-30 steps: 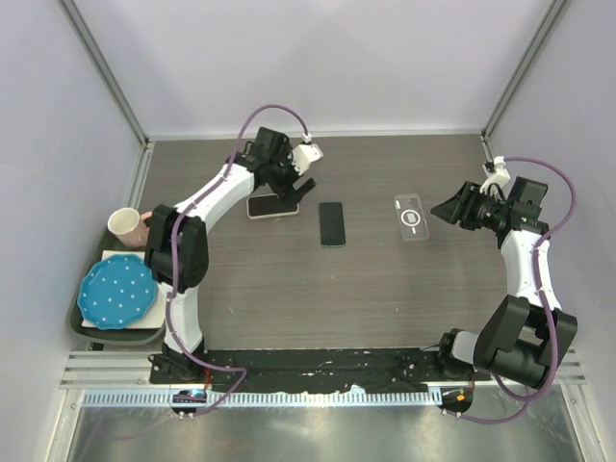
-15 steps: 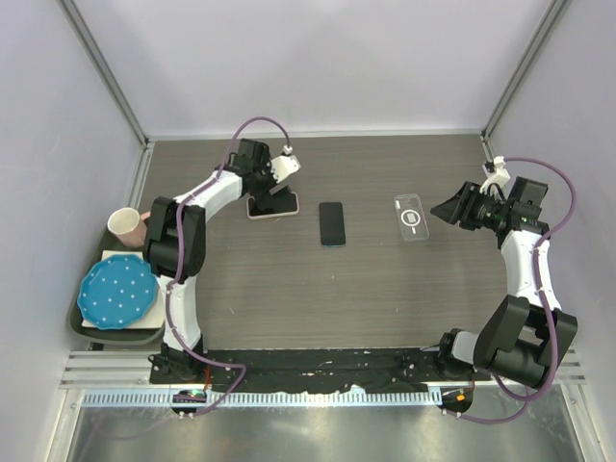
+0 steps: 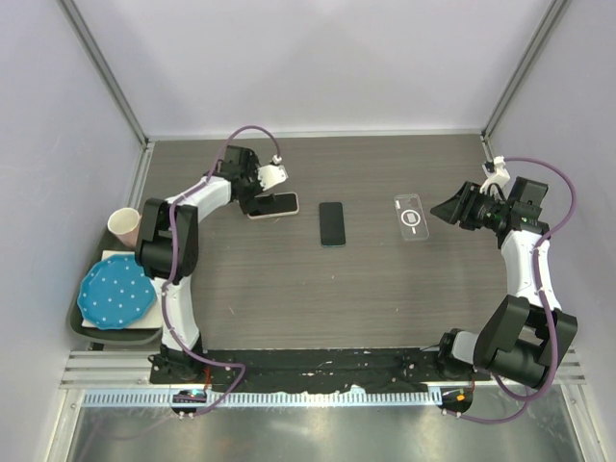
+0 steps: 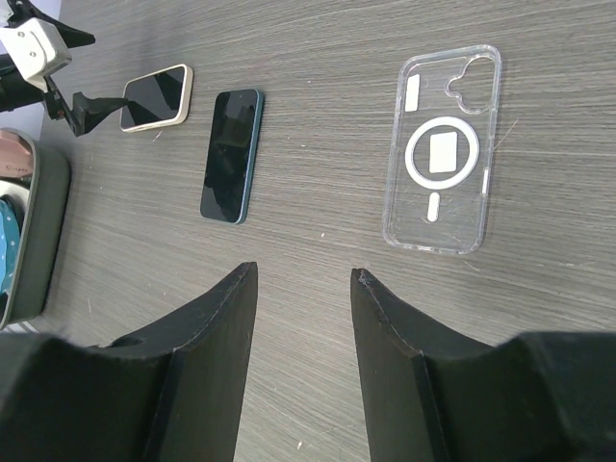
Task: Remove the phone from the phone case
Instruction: Adjust the phone at the center of the board, then pick up the phone at the center of the board.
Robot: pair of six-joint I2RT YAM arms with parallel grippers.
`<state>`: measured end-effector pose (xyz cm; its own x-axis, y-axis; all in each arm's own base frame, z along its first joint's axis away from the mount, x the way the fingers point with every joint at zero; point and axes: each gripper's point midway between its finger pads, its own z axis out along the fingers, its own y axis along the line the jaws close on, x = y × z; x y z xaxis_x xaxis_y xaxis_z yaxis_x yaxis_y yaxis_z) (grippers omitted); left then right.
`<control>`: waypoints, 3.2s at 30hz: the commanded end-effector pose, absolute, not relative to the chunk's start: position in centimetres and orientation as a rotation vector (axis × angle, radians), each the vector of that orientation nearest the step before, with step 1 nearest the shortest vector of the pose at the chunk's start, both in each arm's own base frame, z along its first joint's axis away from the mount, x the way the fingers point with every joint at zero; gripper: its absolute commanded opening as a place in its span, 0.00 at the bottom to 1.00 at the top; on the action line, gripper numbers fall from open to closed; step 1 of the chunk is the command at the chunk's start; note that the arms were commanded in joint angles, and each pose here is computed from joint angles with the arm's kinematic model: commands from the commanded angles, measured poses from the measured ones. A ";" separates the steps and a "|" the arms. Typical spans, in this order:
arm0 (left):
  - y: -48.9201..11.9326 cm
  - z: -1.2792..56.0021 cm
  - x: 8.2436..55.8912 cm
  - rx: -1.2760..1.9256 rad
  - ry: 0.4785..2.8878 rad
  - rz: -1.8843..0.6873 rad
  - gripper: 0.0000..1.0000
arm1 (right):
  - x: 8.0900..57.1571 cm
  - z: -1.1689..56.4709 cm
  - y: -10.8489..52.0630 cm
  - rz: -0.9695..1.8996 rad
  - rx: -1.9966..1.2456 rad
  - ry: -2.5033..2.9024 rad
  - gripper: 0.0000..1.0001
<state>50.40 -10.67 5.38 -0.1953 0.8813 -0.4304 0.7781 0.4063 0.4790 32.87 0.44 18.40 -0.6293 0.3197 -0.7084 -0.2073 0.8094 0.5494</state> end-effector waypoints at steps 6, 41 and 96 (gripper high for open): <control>-9.5 0.9 45.4 1.645 2.070 0.144 1.00 | 33.3 19.8 0.2 0.739 0.047 2.072 0.49; -17.5 3.5 46.8 1.701 1.975 -0.246 1.00 | 33.1 19.9 0.0 0.738 0.052 2.071 0.49; -17.5 3.8 47.7 1.620 2.055 -0.487 0.89 | 33.1 19.7 0.1 0.755 0.052 2.073 0.49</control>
